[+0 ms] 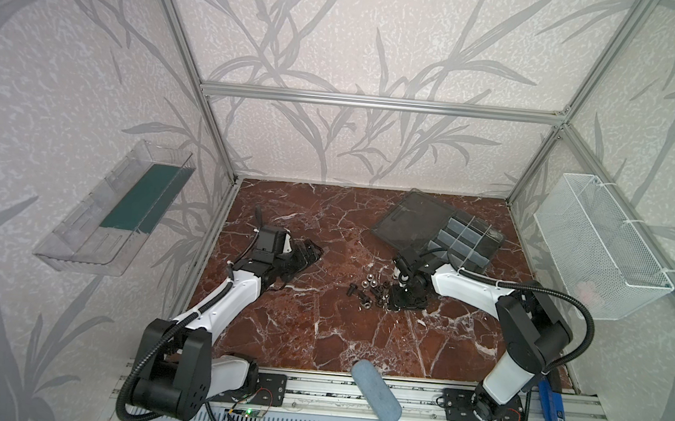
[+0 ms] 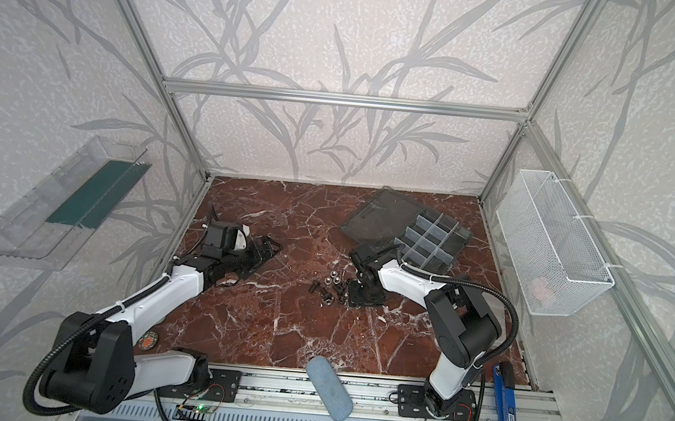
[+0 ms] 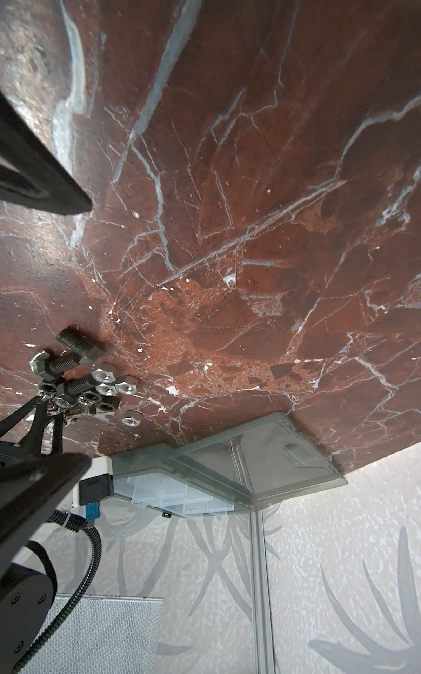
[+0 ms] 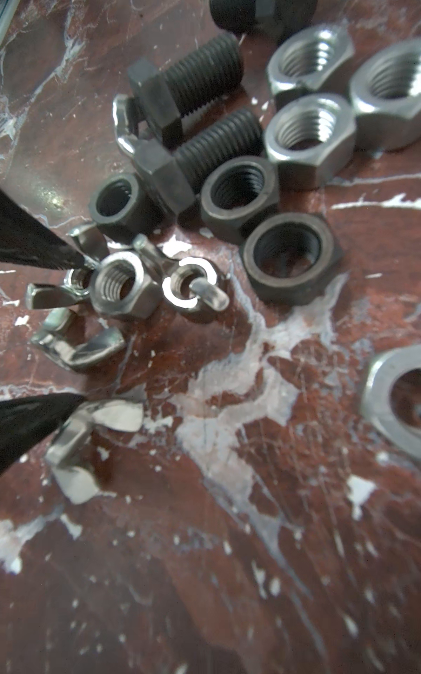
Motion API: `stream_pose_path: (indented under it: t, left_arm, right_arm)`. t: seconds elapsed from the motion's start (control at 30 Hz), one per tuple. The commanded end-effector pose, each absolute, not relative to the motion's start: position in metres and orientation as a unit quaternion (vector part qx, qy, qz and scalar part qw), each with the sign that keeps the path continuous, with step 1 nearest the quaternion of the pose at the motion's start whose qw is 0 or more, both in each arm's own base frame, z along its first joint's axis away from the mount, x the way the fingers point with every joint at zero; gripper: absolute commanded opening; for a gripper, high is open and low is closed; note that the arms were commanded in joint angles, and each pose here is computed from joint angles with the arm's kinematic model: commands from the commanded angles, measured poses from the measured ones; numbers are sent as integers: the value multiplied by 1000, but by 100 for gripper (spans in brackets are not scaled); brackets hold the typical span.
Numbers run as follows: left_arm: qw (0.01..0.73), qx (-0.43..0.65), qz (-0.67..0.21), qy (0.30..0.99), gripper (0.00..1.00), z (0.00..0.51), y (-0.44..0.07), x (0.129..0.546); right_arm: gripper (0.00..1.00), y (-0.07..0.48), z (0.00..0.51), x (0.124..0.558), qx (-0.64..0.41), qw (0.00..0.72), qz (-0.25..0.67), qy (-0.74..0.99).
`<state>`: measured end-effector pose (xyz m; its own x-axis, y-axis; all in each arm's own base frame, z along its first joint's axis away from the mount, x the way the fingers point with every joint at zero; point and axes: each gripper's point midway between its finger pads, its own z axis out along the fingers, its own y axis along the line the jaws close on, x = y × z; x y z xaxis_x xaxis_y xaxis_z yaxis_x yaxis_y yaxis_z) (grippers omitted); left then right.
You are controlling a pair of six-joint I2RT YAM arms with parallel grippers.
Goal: Sort the screws and nuts into containers
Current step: 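Lower the right gripper and close it on the steel wing nut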
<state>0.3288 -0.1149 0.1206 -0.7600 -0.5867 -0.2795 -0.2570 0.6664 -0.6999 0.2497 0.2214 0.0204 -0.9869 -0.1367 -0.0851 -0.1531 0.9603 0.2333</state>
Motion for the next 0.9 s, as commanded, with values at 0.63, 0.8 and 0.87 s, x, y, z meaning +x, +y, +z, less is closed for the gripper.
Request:
stream_pose_path:
  t: [0.63, 0.8, 0.87]
  left_arm:
    - [251, -240, -332, 877, 99, 118, -116, 331]
    - [252, -240, -333, 876, 100, 118, -117, 333]
    - [251, -240, -334, 876, 99, 118, -117, 333]
  right_arm:
    - [53, 223, 34, 261, -62, 39, 157, 985]
    - [51, 214, 29, 261, -55, 33, 153, 986]
    - [49, 212, 27, 260, -55, 31, 153, 986]
